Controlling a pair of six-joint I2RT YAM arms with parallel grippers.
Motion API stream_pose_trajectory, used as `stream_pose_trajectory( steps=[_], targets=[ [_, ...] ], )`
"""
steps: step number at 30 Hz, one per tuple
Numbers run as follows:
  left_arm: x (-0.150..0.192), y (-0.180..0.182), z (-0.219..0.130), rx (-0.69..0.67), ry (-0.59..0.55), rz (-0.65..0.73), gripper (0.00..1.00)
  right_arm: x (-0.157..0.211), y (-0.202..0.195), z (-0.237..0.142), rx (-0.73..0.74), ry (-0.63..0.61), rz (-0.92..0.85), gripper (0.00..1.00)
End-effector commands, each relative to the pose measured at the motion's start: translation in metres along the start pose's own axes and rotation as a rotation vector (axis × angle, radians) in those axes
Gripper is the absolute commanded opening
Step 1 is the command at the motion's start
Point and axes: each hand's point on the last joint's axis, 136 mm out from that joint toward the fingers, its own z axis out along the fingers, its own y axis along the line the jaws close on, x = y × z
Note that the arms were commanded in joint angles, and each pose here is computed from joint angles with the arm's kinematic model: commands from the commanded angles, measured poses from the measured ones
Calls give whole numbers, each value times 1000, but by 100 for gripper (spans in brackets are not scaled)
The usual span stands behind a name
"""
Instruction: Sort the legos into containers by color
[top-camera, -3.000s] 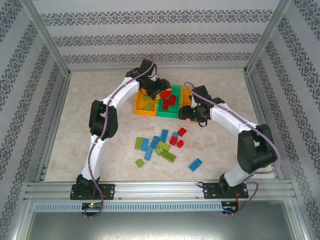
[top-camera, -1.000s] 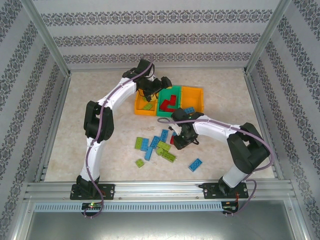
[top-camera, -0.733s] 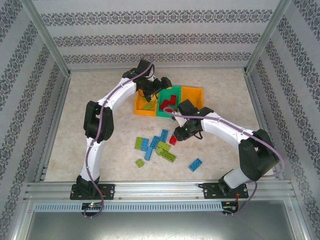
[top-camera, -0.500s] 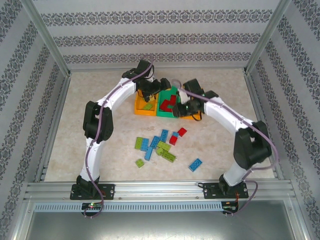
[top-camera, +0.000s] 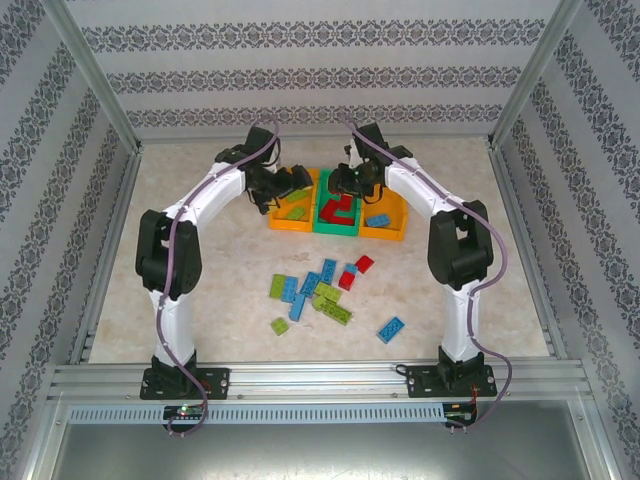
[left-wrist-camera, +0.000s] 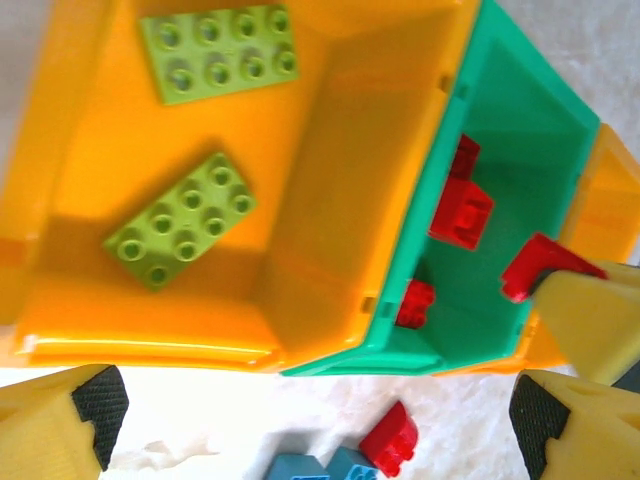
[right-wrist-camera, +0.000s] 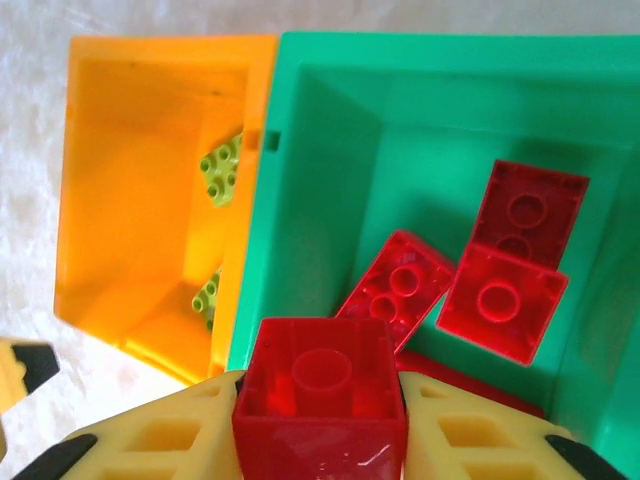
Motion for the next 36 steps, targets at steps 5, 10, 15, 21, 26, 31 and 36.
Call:
stream_pose_trajectory(
  steps=[5,10,15,21,26,31,36],
  targets=[
    [30,44,-23,-179,49,50,100,-10,-10,7,37,16,91,44],
    [66,77,-25,-253,134,58,100,-11,-8,12,30,31,101,50],
    [97,92,-23,-286,200,89,100,-11,-9,13,32,35,99,54],
    [130,94,-20,-291,274,229,93,-20,0,3,9,-7,70,62],
    [146,83,-19,-266,320,280,83,-27,6,-7,-4,-39,51,64],
    [162,67,-23,-246,341,368,76,-26,0,-8,-1,-30,68,65],
    [190,62,-27,-281,401,482,75,-24,-10,-11,11,-30,72,65]
  ],
)
